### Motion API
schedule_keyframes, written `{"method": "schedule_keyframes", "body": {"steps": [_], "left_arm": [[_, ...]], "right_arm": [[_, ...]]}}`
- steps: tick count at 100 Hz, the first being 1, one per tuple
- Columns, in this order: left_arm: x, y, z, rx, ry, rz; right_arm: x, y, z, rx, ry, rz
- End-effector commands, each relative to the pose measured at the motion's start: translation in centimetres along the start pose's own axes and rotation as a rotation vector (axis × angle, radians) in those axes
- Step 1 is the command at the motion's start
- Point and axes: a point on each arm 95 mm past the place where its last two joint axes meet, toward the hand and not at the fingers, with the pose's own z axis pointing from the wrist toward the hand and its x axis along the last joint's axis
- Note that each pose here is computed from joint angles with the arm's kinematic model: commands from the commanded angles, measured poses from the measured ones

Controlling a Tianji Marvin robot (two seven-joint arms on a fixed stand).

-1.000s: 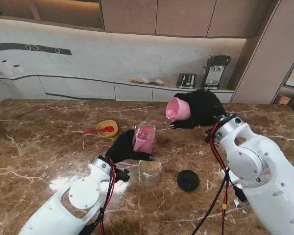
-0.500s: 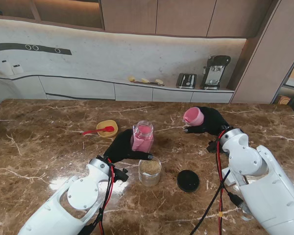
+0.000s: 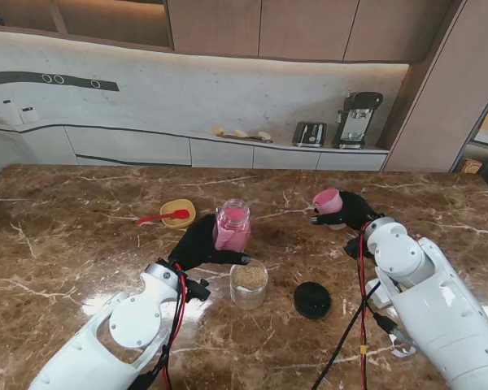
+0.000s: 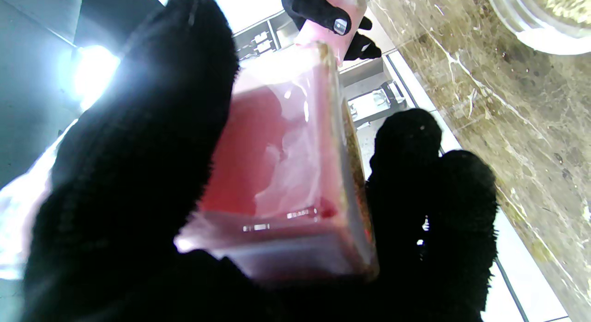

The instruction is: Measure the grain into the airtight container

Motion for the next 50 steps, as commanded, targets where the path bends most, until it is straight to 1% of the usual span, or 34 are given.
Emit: {"method": "schedule_keyframes", "body": {"steps": [1,16,30,50], "left_arm": [[-0.2,0.1,-0.3,0.002,-0.008,-0.003],[-0.4,-0.1,-0.4,0.005,-0.016,0.000],[-0.4,-0.1,-0.5,0.006,-0.021,0.000],[-0.4,-0.1,-0.6,0.002,-0.029,-0.001]], "right_arm": [[-1.0,-0.9,0.1,0.023,-0.038,0.024],[-2.4,-1.6,0.7,0.036,-0.079,0.033],[-3.4,-2.1,1.2,0.032,-0.107,0.074],[-4.6,-2.6,1.9,0.042,-0.143,0.049]]}}
